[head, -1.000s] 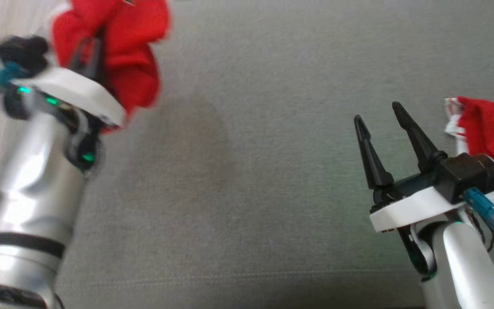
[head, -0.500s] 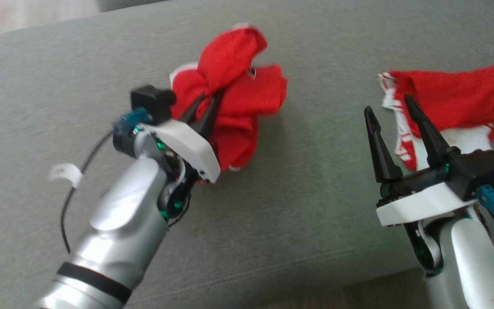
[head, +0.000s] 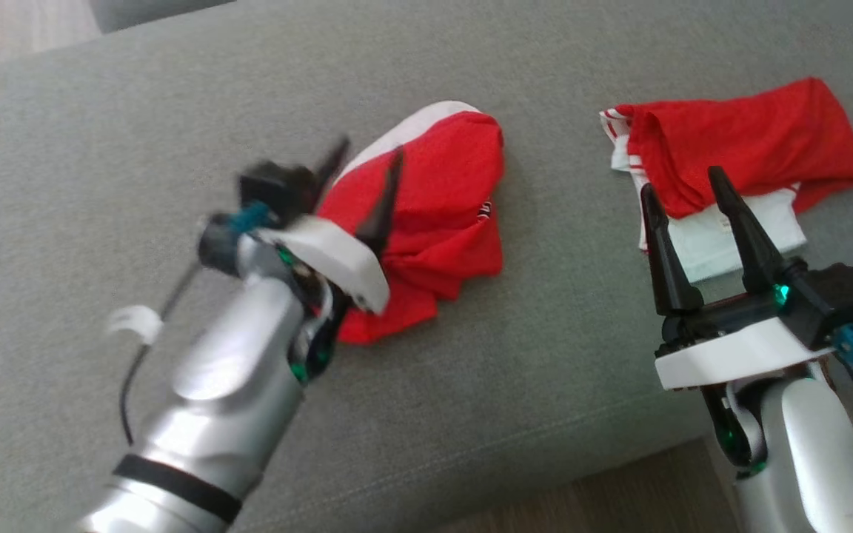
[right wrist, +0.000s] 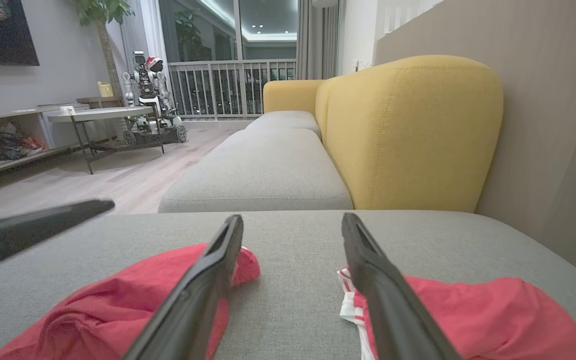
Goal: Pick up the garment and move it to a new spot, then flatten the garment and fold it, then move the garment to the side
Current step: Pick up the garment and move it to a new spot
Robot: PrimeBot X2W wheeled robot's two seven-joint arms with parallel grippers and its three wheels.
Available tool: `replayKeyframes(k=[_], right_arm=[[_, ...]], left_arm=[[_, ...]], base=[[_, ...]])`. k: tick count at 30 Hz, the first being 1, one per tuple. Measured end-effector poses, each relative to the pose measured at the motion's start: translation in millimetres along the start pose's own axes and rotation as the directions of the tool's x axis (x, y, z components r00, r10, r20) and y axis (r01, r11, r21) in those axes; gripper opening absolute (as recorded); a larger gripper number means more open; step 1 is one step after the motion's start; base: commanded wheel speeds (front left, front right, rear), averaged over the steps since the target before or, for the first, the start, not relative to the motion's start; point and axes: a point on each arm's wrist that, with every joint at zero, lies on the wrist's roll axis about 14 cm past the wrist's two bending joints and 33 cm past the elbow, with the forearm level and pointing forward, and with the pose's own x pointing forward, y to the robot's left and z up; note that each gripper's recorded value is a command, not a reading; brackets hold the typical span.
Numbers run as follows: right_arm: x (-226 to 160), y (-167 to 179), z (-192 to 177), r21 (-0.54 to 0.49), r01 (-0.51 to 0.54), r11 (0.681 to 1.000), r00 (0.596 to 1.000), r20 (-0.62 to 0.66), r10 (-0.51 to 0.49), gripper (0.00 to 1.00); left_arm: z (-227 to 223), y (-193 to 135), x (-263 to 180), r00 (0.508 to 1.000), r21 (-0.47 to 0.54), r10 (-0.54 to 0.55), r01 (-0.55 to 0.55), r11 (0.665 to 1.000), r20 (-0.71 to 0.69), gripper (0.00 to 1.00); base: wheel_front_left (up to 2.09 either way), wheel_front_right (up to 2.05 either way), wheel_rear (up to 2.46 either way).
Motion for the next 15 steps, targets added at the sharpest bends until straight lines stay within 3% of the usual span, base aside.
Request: replayKeyframes(k=[5, 10, 15], right_arm=[[2.9, 12.7, 2.8, 0.014, -0.035, 0.999, 0.999, 0.011, 0.035, 1.0], [-6.1, 30.6, -1.7, 0.021, -0.082, 0.996, 0.997, -0.007, 0.082, 1.0], [-14.2, 47.0, -8.7, 0.04, -0.125, 0.991, 0.991, -0.036, 0.126, 1.0]], left_arm=[[66.1, 32.8, -24.0, 0.973, 0.02, 0.103, -0.109, 0.994, 0.207, 1.0], [40.7, 66.7, -92.9, 0.948, 0.009, 0.267, -0.272, 0.962, 0.176, 1.0], [44.4, 73.4, -146.6, 0.905, -0.008, 0.363, -0.371, 0.929, 0.223, 1.0]], base=[[0.0, 0.0, 0.0], [0.0, 0.0, 0.0], [0.0, 0.0, 0.0]])
